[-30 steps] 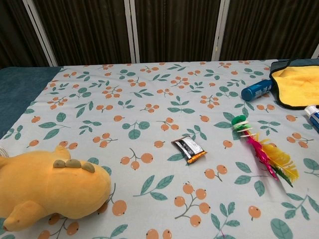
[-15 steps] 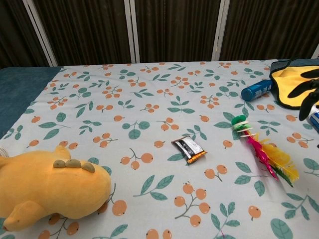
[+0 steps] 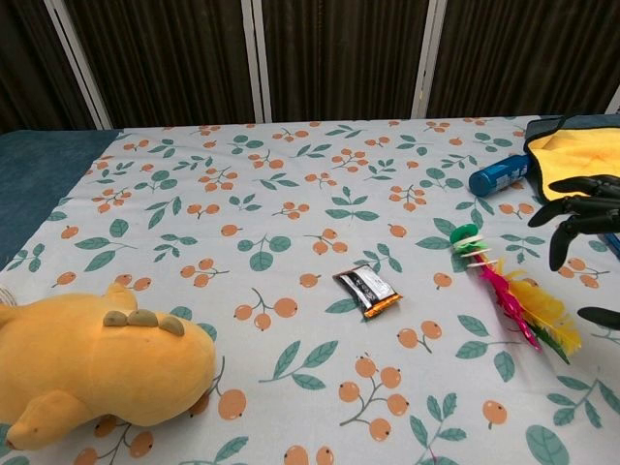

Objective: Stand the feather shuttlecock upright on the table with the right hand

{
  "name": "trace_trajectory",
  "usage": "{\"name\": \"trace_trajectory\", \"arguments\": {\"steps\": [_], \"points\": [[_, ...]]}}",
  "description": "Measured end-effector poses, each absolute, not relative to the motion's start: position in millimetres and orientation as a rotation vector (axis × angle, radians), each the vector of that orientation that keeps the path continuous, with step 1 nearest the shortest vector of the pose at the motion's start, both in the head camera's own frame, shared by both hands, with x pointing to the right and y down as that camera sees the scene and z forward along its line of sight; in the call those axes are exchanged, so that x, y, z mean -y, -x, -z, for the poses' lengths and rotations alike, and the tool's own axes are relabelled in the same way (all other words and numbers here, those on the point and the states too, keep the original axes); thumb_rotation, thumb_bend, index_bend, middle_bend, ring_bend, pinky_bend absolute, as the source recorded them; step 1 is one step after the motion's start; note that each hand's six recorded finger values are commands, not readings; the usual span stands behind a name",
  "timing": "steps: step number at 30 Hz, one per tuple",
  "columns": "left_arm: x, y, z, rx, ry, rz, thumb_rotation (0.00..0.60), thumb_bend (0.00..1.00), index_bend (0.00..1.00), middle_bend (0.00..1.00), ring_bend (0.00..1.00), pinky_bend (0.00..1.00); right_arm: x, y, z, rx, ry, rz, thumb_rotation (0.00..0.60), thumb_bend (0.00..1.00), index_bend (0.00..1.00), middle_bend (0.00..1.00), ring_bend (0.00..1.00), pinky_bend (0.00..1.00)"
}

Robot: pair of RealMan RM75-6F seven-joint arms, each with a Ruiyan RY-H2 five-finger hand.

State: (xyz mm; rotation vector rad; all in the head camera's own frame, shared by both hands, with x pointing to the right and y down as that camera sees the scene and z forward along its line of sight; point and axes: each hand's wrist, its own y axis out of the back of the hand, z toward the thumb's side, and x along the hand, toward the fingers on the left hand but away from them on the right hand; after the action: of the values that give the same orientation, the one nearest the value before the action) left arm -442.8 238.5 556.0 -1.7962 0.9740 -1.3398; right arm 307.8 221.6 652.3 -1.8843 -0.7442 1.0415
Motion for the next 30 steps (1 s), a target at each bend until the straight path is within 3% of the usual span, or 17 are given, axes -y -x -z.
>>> {"name": "trace_trajectory", "arguments": {"steps": [8,30], "points": [[-238,443,-557,-0.979,1.794,1.347,0.598,0.18,0.00,0.00,0.00,0.00,-222,-310,-662,0.705,1.880,-1.017,0.600,0.16,0.32,0.19,0.00,0.00],[-238,444,-559,-0.987,1.788,1.366,0.596,0.18,0.00,0.00,0.00,0.00,-221,-304,-678,0.478,1.860,-0.898,0.600,0.16,0.40,0.19,0.00,0.00]]}}
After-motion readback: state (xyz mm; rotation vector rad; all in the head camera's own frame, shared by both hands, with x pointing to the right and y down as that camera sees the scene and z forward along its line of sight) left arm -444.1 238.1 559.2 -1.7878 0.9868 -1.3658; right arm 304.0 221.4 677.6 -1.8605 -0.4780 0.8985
